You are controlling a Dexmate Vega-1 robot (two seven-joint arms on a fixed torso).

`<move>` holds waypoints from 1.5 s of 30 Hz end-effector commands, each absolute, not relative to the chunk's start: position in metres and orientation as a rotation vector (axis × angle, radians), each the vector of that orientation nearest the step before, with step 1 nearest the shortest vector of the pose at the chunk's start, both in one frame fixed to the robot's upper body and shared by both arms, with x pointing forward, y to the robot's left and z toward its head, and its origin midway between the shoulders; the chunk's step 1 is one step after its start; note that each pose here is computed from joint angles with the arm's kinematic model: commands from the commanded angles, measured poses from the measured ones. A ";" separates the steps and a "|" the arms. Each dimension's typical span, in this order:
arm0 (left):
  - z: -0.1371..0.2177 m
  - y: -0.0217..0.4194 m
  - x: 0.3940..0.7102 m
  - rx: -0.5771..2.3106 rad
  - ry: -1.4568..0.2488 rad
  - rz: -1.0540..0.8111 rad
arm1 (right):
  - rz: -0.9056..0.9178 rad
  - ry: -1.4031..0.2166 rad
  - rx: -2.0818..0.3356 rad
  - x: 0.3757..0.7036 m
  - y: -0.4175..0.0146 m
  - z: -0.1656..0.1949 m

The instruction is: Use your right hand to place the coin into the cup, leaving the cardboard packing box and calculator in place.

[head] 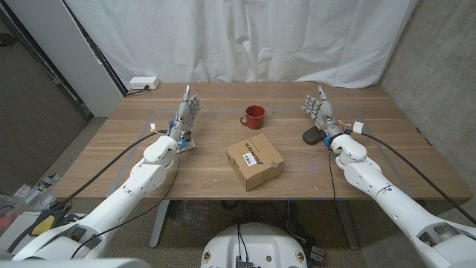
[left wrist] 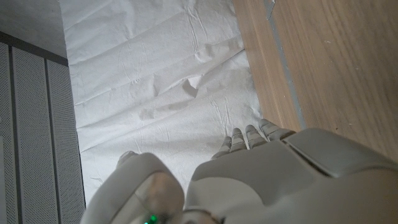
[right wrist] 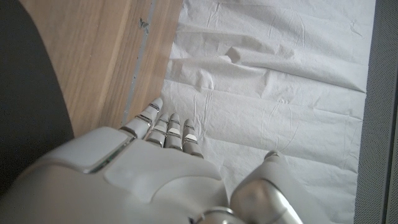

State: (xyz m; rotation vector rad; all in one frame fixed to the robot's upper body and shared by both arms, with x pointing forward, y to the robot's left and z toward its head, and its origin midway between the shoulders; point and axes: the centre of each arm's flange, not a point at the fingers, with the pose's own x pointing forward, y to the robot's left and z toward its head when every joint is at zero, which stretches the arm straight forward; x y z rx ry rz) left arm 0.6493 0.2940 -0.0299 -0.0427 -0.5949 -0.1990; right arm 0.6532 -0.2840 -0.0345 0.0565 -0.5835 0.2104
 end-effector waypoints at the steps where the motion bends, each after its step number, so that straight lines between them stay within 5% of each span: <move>1: -0.033 0.300 0.641 -0.051 -0.607 -0.182 | 0.213 -0.576 0.071 0.652 -0.276 -0.040; 45: -0.021 0.294 0.632 -0.011 -0.611 -0.199 | 0.202 -0.710 0.049 0.595 -0.300 -0.044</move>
